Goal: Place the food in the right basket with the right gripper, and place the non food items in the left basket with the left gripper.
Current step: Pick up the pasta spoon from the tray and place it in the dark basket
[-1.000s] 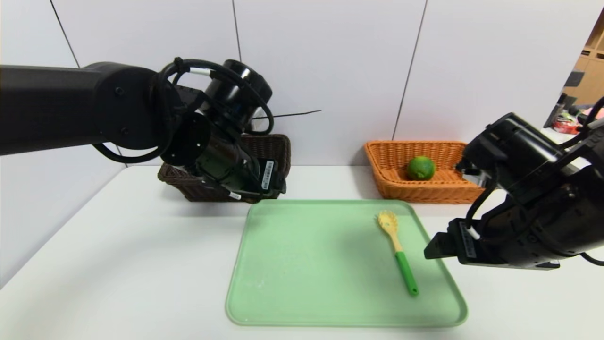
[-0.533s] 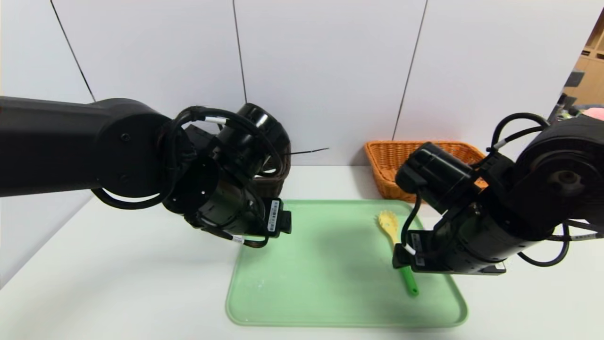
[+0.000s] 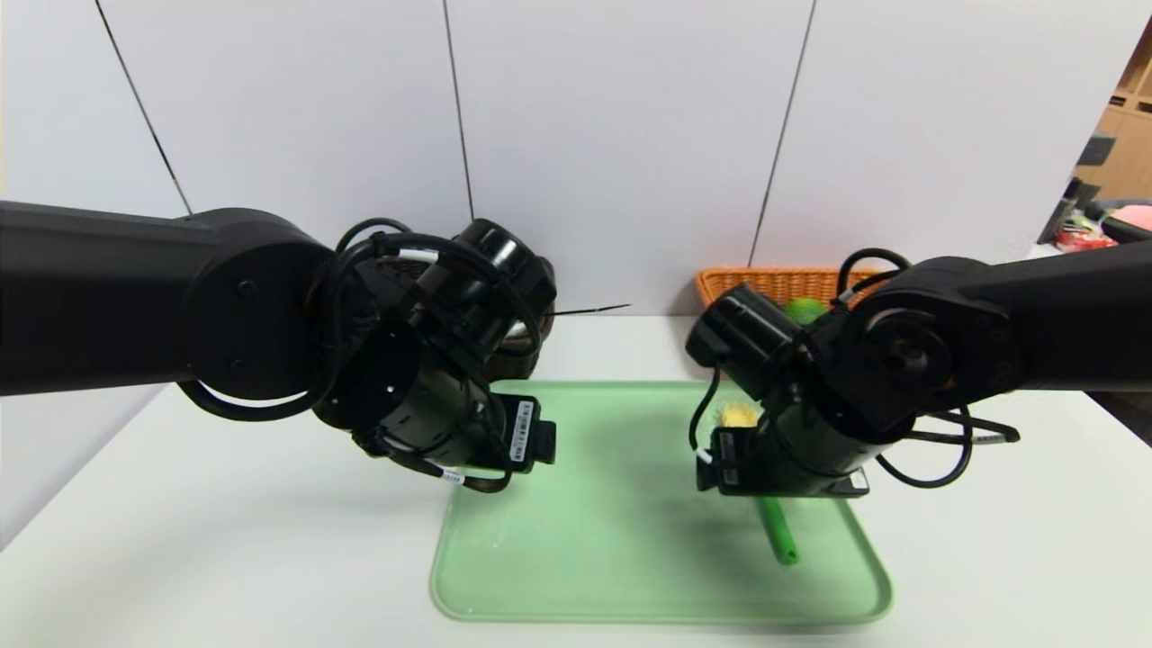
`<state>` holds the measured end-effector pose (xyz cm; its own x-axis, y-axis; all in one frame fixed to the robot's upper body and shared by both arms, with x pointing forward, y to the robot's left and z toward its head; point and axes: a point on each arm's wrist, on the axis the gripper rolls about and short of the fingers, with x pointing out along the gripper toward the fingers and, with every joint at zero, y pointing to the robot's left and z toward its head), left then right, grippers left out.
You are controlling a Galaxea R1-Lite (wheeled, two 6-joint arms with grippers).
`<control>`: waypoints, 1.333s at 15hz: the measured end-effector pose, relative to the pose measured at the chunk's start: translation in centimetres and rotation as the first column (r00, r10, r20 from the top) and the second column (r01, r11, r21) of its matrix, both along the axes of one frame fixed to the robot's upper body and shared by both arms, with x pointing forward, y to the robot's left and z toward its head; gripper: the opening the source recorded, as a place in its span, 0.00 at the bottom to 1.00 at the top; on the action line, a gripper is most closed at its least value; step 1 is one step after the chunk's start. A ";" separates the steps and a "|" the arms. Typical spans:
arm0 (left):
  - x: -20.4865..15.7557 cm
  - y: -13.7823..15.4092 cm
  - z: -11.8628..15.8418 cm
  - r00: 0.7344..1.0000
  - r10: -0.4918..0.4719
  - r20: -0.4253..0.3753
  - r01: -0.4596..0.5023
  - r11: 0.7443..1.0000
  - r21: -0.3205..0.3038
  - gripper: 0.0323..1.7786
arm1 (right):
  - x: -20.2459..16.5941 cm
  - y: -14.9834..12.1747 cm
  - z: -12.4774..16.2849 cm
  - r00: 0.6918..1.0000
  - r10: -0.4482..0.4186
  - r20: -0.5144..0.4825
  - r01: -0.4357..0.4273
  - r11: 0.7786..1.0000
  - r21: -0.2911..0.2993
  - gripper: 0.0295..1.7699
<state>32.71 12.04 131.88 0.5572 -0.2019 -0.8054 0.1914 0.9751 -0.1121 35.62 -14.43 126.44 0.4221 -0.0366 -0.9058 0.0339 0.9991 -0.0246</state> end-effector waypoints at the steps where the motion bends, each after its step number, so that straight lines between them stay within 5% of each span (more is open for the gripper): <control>1: 0.0 0.0 0.0 1.000 -0.001 0.000 0.001 1.000 0.000 0.95 | 0.5 0.1 -0.4 1.000 -0.004 -0.007 0.004 1.000 -0.007 0.97; 18: 0.2 -0.2 -0.2 1.000 -0.001 -0.001 0.001 1.000 -0.001 0.95 | 2.5 -1.2 -1.8 0.998 -0.026 -0.052 0.027 1.000 0.014 0.97; 20: 0.2 -0.2 -0.3 1.000 -0.001 -0.001 0.001 1.000 0.000 0.95 | 2.3 -1.2 -2.0 0.998 -0.024 -0.059 0.025 1.000 0.009 0.82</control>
<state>32.90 11.84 131.62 0.5560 -0.2026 -0.8061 0.1923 0.9749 -0.1124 37.96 -15.67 124.49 0.3672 -0.0378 -0.9294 0.0571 0.9982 -0.0180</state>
